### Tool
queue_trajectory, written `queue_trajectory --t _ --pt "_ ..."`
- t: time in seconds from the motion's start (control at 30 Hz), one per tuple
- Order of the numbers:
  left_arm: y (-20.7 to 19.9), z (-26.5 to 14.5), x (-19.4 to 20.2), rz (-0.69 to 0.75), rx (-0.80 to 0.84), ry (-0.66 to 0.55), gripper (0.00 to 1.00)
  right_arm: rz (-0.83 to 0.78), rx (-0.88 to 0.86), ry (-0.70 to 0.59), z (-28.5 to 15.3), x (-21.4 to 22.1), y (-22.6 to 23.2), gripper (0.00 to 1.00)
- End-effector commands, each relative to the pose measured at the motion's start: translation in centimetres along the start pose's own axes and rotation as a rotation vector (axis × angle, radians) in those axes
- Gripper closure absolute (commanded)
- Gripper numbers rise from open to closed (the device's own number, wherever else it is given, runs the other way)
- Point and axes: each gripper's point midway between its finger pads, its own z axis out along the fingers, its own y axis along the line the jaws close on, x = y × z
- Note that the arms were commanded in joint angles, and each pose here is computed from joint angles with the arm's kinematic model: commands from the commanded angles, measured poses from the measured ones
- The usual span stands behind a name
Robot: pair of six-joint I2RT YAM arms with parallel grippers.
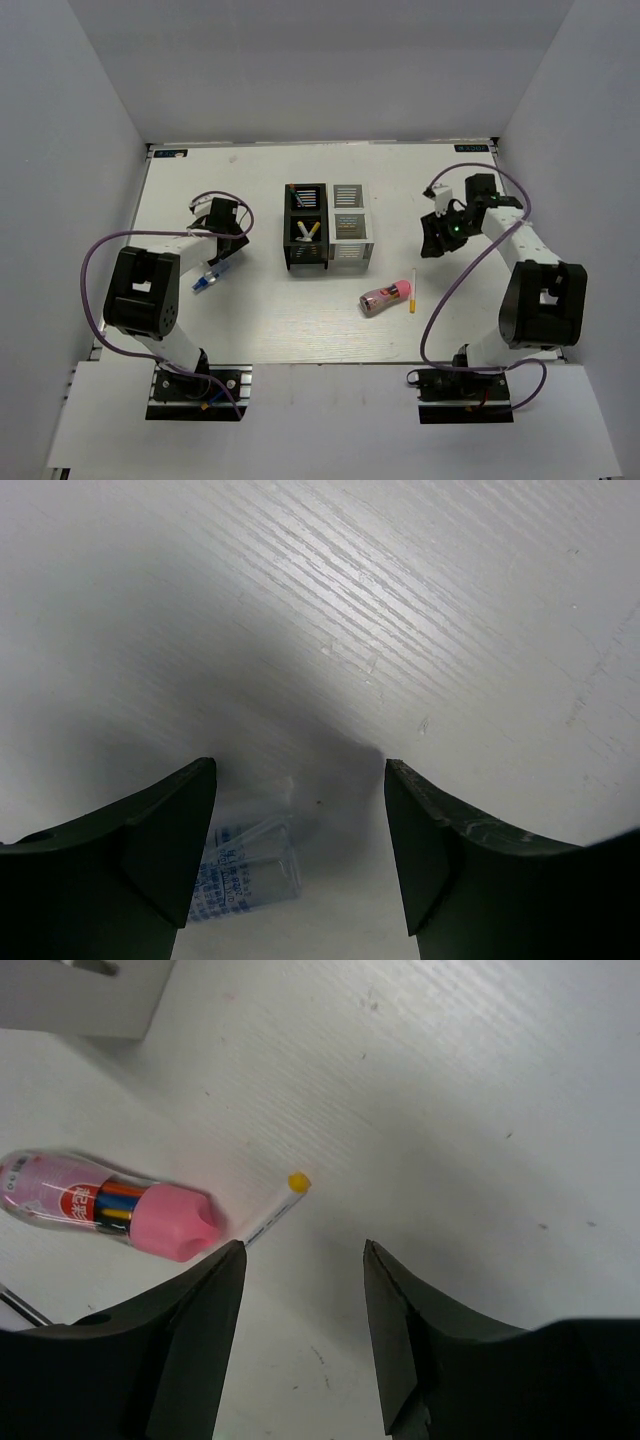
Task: Sort the stationery into containers
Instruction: Pick up the pen from the center of the board.
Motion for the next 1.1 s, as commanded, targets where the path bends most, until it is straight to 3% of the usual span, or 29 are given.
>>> queue_trajectory --t 0.0,0.3,0.37,1.07 --pt "-0.3 -0.7 -0.5 -0.030 0.039 -0.019 0.22 0.075 -0.014 0.127 2.3 3.7 0.2 0.43" --pt "-0.6 -0.9 -0.9 -0.036 0.051 -0.032 0.22 0.071 -0.038 0.237 4.9 5.4 2.1 0.43" --pt "-0.6 -0.9 -0.9 -0.045 0.051 -0.031 0.22 0.087 -0.028 0.236 5.0 5.4 2.1 0.37" --pt "-0.4 -1.1 -0.8 -0.049 0.057 -0.039 0.22 0.107 0.075 0.340 5.9 8.0 2.4 0.38"
